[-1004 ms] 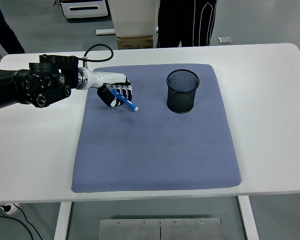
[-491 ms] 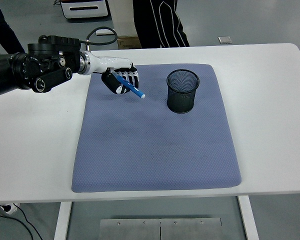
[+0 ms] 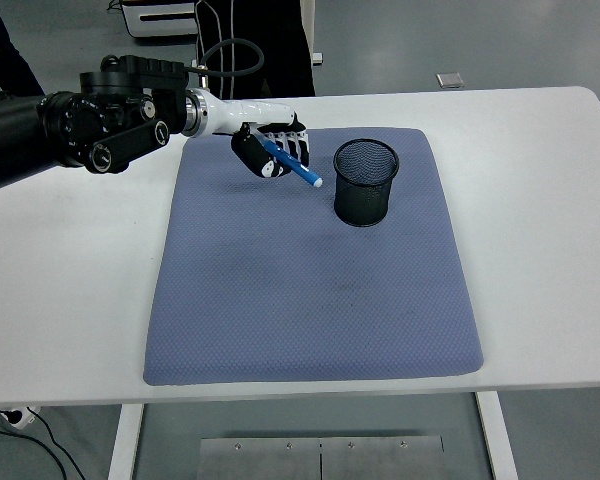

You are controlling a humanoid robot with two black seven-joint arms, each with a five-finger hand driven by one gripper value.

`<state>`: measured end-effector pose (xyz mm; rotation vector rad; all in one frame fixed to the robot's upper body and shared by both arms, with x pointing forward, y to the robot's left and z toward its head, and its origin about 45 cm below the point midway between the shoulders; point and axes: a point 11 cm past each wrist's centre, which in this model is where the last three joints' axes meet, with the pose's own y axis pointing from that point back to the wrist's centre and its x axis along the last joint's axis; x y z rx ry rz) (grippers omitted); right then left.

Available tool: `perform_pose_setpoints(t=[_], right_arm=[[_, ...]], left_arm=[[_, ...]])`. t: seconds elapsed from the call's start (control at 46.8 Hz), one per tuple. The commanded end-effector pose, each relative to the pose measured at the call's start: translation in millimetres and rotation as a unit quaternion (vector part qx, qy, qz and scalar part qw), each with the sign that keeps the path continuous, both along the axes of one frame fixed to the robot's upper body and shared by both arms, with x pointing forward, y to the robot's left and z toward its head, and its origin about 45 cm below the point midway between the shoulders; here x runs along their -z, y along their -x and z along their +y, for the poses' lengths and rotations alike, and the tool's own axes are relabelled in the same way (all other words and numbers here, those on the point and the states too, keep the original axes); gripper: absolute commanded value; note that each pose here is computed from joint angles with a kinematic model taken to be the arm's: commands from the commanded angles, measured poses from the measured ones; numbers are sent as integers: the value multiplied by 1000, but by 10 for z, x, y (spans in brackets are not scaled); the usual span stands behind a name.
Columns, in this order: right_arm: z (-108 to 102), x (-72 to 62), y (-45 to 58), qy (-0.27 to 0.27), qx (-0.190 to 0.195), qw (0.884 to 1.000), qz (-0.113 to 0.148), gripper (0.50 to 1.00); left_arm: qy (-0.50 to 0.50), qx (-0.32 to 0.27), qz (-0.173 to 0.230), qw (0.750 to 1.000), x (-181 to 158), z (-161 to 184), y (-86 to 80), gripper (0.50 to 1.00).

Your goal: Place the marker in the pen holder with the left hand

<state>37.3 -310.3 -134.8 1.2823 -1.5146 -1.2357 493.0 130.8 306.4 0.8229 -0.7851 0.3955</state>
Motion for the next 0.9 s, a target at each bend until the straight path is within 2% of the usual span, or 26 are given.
perform_pose_setpoints(t=[0.0, 0.47, 0.876], right_arm=[[4, 0, -2, 0, 0, 1000, 0, 1000], [-1, 0, 2, 0, 0, 1000, 1, 1000], [-1, 0, 0, 0, 0, 1000, 0, 1000]], left_arm=[[9, 1, -4, 1000, -59, -40, -13, 500], [32, 32, 4, 999, -136, -478, 29, 500], [93, 51, 12, 994, -246, -853, 109, 500]])
